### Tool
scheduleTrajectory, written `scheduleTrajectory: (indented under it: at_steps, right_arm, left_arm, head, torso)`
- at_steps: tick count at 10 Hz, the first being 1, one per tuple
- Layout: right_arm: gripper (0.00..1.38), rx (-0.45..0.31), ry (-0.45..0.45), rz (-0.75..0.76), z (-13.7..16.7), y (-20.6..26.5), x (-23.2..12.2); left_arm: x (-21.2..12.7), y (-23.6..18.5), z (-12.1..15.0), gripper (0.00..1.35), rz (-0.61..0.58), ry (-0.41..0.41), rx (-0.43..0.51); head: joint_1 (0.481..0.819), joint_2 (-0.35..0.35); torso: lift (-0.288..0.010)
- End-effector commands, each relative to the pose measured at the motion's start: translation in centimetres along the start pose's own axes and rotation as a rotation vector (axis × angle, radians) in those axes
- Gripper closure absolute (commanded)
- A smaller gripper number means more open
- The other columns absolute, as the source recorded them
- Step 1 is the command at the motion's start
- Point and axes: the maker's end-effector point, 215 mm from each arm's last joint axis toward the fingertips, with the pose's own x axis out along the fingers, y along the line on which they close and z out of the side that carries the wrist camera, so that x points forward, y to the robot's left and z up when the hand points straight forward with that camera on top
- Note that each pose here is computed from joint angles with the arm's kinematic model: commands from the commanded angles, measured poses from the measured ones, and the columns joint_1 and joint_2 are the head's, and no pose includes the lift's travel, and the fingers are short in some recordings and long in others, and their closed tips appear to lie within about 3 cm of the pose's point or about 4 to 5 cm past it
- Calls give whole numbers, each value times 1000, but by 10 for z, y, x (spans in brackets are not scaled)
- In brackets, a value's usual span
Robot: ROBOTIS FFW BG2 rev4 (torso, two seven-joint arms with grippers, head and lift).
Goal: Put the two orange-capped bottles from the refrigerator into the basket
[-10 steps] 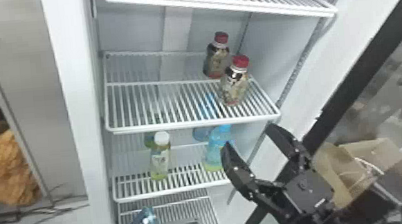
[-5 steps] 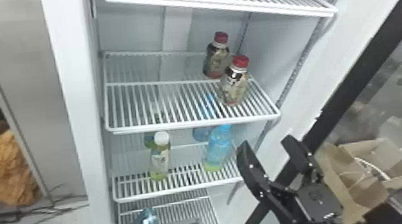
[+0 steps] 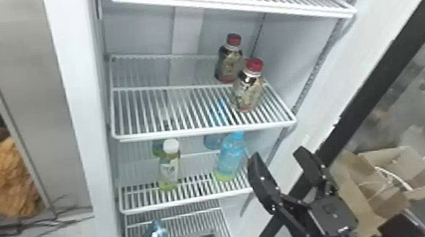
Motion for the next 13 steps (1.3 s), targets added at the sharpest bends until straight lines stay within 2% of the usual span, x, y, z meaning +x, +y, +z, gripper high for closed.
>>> scheduleTrajectory:
  at_steps: [1,13]
  right_arm:
    - [110,2,1,2,0,1,0]
    - [110,-1,-2,13,2,5,0]
  left_arm:
    - [0,0,1,1208,0,0,2]
    - [1,-2,1,1208,-5,-1,2]
  head:
    - [695,-350]
    - [695,-350]
  torso:
    - [-40]
    - [-40]
